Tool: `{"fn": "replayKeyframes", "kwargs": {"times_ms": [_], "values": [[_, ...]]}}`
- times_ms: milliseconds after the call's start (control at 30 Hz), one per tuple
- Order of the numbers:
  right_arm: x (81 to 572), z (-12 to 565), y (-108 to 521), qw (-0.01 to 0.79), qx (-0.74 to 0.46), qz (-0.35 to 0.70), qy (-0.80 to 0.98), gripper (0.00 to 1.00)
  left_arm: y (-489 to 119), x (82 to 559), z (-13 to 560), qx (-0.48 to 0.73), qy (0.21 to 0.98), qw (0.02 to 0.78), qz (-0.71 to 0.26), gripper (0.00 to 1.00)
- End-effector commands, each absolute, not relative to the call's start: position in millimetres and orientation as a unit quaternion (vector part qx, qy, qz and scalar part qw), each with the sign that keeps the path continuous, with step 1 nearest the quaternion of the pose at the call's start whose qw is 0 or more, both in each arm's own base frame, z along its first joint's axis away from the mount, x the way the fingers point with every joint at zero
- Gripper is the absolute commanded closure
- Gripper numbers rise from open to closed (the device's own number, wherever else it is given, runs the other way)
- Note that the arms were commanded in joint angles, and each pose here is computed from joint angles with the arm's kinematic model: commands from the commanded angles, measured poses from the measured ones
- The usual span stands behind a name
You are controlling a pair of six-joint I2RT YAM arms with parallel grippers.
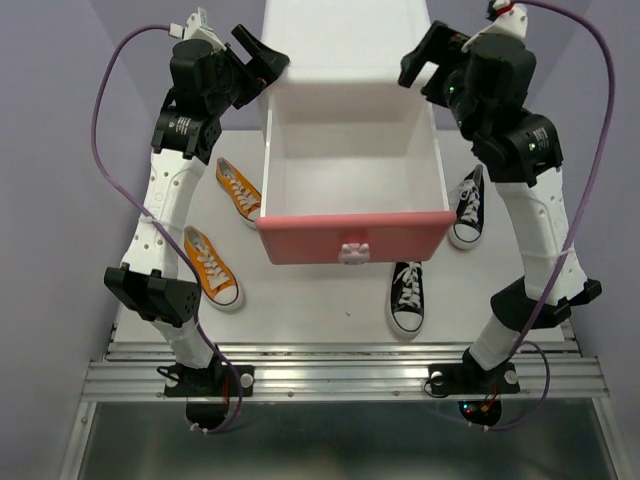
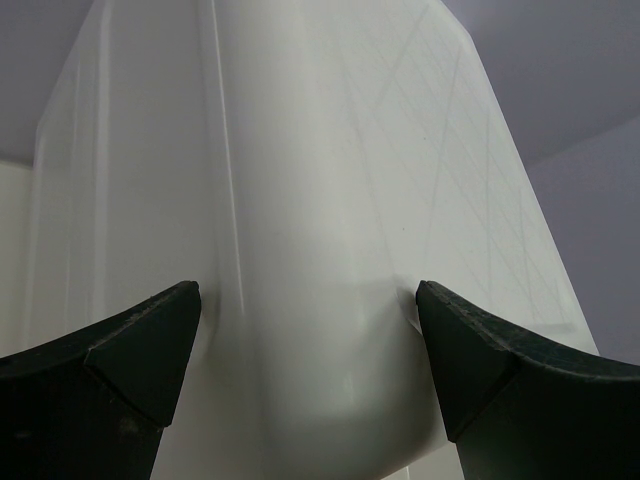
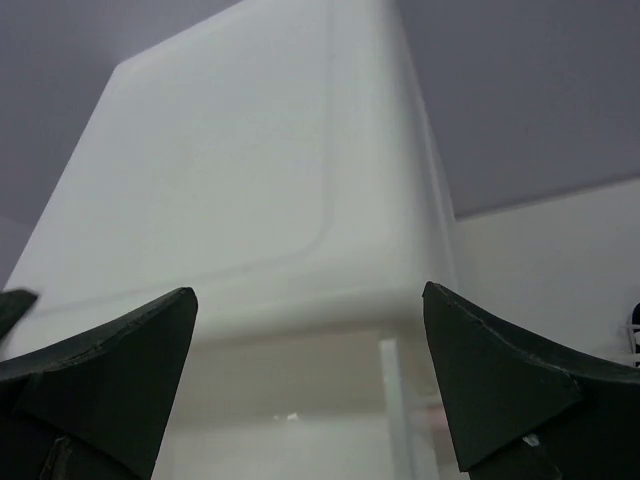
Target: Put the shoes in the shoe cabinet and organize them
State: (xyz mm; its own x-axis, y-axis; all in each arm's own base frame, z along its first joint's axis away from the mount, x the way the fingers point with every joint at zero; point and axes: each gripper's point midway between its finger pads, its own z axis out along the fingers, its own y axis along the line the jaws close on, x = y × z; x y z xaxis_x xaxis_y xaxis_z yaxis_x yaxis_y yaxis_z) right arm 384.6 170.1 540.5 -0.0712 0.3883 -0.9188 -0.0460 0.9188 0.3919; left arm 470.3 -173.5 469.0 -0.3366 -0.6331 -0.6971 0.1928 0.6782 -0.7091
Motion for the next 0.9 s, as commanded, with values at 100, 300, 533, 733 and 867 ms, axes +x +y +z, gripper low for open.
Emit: {"fn": "replayKeyframes", "kwargs": {"times_ms": [100, 300, 533, 733, 867], "values": [[410.3, 584.5, 102.9, 0.699, 0.179, 0.242, 0.649, 0.0, -168.0, 473.9, 369.2, -0.167, 0.825, 0.452, -0.294, 0.01], [417.1, 503.4, 26.0, 0.638, 0.259, 0.174, 0.704, 0.0, -169.3, 473.6, 368.5, -0.163, 0.826, 0.45, -0.297, 0.01], [383.8, 369.5, -2.2, 0.48, 0.311, 0.09, 0.816, 0.0, -168.4, 469.8, 358.9, -0.155, 0.835, 0.443, -0.286, 0.01], [327.1, 273.1, 8.9, 0.364, 0.322, 0.08, 0.87, 0.0, -167.7, 467.3, 354.7, -0.147, 0.839, 0.441, -0.282, 0.01], [302.6, 242.0, 40.4, 0.317, 0.287, 0.151, 0.891, 0.0, -167.4, 466.9, 349.9, -0.145, 0.841, 0.439, -0.279, 0.01]]}}
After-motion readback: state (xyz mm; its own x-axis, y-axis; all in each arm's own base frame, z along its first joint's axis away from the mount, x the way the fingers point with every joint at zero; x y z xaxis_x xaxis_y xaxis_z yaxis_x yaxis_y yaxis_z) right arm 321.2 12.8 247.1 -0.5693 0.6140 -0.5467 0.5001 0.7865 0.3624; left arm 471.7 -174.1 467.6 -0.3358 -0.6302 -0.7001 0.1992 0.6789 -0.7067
